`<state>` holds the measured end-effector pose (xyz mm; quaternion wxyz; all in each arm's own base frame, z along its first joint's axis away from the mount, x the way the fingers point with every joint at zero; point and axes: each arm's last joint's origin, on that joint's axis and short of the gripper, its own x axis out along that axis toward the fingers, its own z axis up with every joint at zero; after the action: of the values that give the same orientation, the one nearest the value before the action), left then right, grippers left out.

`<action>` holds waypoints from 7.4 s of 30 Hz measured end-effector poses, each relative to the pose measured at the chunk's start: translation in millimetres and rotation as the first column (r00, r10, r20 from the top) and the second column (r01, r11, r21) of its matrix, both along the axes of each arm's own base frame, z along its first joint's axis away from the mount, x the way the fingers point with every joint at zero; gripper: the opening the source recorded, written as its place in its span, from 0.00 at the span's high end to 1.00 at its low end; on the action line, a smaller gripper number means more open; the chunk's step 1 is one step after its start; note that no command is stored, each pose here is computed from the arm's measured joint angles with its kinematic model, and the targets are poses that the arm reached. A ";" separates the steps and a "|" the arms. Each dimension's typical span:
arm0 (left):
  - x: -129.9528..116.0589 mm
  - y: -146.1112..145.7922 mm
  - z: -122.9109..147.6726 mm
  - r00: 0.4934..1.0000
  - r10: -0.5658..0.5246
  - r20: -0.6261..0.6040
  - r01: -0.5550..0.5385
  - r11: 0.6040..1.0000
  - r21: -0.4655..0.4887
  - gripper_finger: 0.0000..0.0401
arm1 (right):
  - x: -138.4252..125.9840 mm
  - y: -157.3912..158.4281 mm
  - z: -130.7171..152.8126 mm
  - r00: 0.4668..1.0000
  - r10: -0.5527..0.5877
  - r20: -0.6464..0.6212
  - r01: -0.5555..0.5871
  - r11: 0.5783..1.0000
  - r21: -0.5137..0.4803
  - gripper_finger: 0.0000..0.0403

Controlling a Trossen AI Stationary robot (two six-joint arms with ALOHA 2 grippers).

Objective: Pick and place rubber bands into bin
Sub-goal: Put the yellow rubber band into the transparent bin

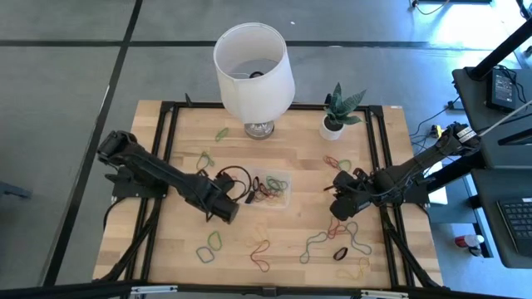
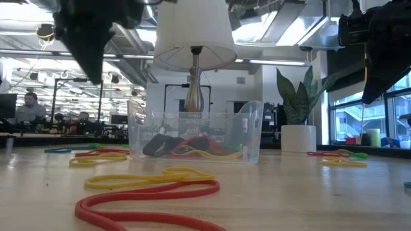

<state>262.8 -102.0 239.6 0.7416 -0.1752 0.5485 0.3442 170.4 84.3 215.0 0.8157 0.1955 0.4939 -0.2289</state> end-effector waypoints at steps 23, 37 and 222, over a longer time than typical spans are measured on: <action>4.0 -24.6 -112.4 0.998 -0.058 -0.040 0.059 0.998 0.022 0.53 | -0.6 1.1 0.2 1.000 0.024 0.003 -0.024 0.999 -0.025 0.79; 6.1 -28.0 -104.0 0.998 -0.054 -0.032 0.054 0.998 -0.019 0.99 | -0.7 1.1 0.2 1.000 0.028 0.002 -0.028 0.999 -0.027 0.79; 28.6 25.3 -18.1 0.931 0.234 0.280 -0.174 0.959 -0.223 0.66 | -0.7 12.9 3.3 0.994 0.015 0.113 -0.011 0.999 -0.039 0.79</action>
<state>291.4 -76.7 221.6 0.7563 -0.3538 0.4379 0.3334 169.7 97.2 218.3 0.8475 0.1890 0.4438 -0.2216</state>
